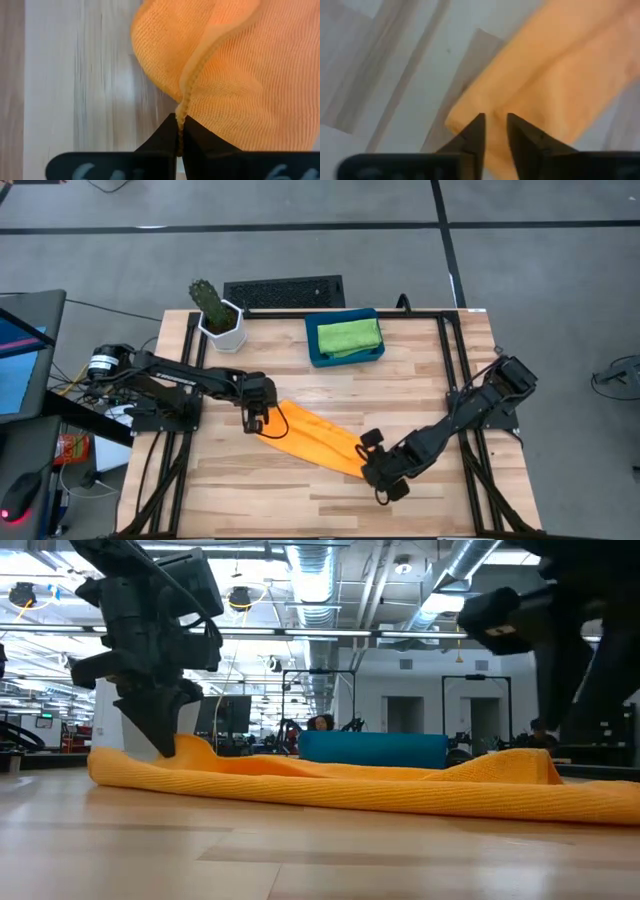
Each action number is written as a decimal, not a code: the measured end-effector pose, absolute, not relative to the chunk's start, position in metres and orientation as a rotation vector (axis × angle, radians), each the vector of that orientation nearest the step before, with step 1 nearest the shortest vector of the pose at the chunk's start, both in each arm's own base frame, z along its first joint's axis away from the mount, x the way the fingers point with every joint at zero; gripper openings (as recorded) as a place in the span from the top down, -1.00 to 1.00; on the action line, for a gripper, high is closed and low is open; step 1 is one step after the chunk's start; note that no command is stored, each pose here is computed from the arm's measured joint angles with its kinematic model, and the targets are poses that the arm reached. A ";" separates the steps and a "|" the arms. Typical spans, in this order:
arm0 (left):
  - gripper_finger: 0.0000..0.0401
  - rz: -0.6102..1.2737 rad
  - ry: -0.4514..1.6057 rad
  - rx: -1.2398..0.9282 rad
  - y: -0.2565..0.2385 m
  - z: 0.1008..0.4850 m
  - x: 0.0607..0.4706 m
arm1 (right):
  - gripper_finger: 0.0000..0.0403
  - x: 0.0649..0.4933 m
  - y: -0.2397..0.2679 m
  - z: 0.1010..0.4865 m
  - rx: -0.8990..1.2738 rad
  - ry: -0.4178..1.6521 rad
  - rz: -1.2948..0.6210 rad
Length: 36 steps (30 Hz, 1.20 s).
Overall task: Fold microfiber towels
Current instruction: Fold the orange microfiber cloth
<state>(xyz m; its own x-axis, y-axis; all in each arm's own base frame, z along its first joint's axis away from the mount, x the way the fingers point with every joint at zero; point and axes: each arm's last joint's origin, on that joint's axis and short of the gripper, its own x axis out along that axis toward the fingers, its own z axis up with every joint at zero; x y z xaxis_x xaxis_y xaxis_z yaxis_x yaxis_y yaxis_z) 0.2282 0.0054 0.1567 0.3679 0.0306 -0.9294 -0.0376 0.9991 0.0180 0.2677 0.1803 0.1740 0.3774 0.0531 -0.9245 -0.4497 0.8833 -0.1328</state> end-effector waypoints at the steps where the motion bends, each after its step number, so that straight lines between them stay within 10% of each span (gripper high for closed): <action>1: 1.00 0.044 1.194 -0.007 0.005 0.156 0.228 | 0.44 0.269 0.181 0.173 -0.436 1.131 0.363; 11: 1.00 0.067 1.198 -0.007 0.006 0.156 0.228 | 0.00 0.277 0.178 0.149 -0.654 1.165 0.433; 36: 1.00 0.089 1.189 -0.038 0.006 0.156 0.229 | 0.59 0.286 0.174 0.146 -0.553 1.210 0.348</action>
<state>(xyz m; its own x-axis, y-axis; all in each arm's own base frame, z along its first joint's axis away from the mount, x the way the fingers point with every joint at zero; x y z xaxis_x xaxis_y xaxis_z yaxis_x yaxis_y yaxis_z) 0.2286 0.0060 0.1564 0.3693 0.0491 -0.9280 -0.0894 0.9959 0.0171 0.2855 0.1743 0.1461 0.3250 -0.0370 -0.9450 -0.5333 0.8180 -0.2154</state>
